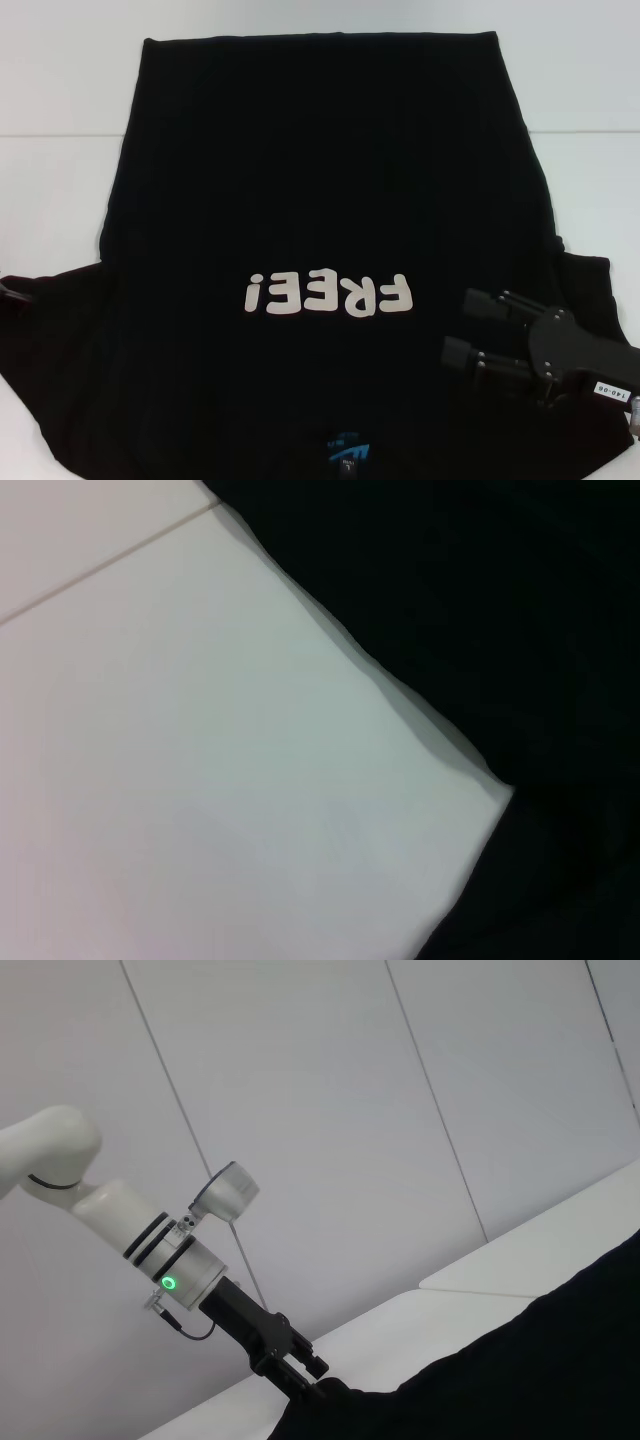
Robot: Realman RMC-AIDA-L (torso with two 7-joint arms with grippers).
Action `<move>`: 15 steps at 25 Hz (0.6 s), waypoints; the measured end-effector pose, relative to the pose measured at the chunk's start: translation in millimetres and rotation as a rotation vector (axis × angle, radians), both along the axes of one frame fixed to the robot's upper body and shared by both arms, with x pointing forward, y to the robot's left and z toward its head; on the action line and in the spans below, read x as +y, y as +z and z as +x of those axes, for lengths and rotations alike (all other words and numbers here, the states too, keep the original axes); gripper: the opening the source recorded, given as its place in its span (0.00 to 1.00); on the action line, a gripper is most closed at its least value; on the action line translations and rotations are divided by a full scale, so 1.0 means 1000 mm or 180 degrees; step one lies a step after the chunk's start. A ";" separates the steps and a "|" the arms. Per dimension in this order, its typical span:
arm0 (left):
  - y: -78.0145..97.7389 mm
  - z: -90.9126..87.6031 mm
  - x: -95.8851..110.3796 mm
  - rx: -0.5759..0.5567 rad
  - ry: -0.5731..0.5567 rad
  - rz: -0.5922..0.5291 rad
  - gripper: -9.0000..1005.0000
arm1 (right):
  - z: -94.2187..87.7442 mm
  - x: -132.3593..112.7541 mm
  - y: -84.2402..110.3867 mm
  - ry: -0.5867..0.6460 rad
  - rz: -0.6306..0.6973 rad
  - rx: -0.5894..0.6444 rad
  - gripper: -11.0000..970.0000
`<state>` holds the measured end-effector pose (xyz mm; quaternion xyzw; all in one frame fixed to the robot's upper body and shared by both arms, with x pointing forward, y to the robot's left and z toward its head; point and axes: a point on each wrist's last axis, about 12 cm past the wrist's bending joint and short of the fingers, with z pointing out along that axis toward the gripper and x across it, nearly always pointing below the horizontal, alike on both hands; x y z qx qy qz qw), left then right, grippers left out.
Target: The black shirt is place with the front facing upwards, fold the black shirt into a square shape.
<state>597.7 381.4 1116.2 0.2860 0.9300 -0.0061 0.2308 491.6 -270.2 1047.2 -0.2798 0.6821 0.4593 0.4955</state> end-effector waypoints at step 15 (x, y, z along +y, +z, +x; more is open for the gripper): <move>-0.004 0.004 -0.003 0.0014 -0.0042 0.0079 0.67 | 0.000 0.001 0.000 0.0006 0.0009 0.0003 0.92</move>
